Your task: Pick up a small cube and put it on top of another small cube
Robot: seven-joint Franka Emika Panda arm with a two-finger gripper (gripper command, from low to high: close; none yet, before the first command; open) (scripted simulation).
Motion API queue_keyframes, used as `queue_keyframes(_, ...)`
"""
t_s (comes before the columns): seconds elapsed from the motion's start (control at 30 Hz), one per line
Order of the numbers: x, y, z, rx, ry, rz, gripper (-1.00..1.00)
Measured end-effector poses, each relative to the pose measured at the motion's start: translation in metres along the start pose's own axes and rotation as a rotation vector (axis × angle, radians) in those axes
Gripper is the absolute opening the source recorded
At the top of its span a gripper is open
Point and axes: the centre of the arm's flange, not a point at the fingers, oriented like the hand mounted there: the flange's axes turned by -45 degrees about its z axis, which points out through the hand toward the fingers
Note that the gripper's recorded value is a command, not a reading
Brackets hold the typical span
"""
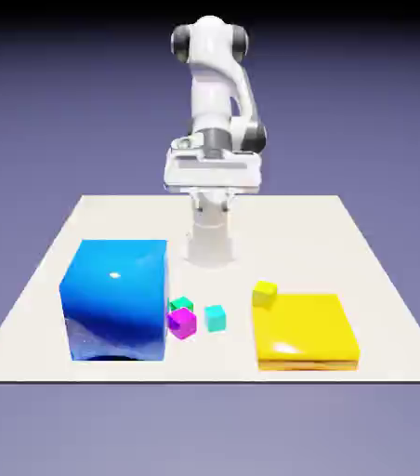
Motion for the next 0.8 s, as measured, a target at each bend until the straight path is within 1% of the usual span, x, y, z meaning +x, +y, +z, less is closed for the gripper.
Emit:
queue_keyframes(0.4,-0.067,-0.02,0.078,0.145,-0.264,-0.64,0.0)
queue_keyframes(0.8,-0.151,-0.038,0.133,0.411,-0.474,-1.287,0.0)
